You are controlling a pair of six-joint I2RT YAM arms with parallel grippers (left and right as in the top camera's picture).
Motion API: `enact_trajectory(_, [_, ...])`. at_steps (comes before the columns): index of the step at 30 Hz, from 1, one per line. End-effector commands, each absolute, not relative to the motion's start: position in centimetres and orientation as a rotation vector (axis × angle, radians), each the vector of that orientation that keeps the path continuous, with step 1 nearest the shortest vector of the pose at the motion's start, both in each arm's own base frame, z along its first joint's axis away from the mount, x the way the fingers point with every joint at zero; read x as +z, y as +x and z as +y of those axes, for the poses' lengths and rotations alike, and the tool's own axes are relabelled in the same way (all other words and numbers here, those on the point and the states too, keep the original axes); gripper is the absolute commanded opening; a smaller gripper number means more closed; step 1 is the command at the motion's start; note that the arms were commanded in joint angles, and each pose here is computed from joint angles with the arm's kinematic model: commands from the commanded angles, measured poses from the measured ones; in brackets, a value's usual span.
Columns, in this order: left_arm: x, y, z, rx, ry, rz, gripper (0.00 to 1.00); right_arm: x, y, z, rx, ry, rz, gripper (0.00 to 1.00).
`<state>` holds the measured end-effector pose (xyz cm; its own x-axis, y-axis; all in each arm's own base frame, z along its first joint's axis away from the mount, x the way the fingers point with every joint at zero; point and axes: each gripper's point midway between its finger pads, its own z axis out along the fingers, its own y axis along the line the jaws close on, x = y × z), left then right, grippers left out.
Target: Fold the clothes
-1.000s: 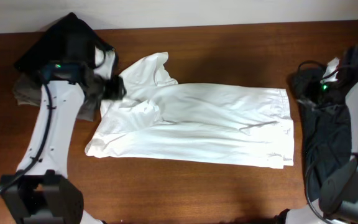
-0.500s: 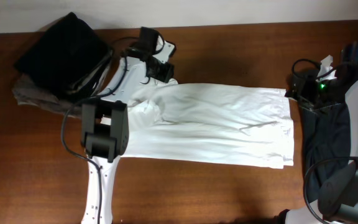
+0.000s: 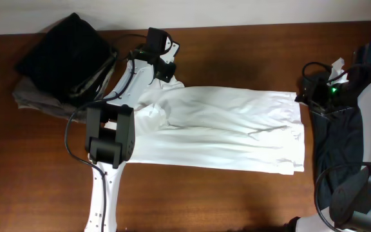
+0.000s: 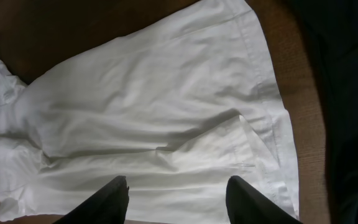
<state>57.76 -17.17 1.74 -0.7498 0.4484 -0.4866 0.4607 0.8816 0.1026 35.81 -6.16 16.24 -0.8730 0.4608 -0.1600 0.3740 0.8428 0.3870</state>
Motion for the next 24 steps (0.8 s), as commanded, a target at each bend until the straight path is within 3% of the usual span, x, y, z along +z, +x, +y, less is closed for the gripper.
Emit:
enact_trajectory(1, [4.4, 59.0, -17.1, -0.034, 0.586, 2.510, 0.00, 16.7, 36.0, -6.3, 0.479, 0.608, 2.771, 0.55])
enact_trajectory(6, [8.0, 58.0, -15.4, 0.045, 0.568, 2.579, 0.00, 16.6, 39.1, -9.3, 0.287, 0.578, 2.669, 0.59])
enact_trajectory(11, [6.6, 53.3, -13.9, 0.041, 0.454, 2.817, 0.00, 15.1, 44.7, -11.3, 0.252, 0.525, 2.527, 0.64])
enact_trajectory(17, [6.4, 48.0, -13.1, 0.017, 0.413, 3.034, 0.00, 7.5, 47.0, -12.1, 0.274, 0.556, 2.605, 0.64])
enact_trajectory(24, [10.3, 47.0, -12.8, 0.010, 0.389, 3.007, 0.00, 0.0, 46.7, -9.4, 0.516, 0.574, 2.716, 0.60])
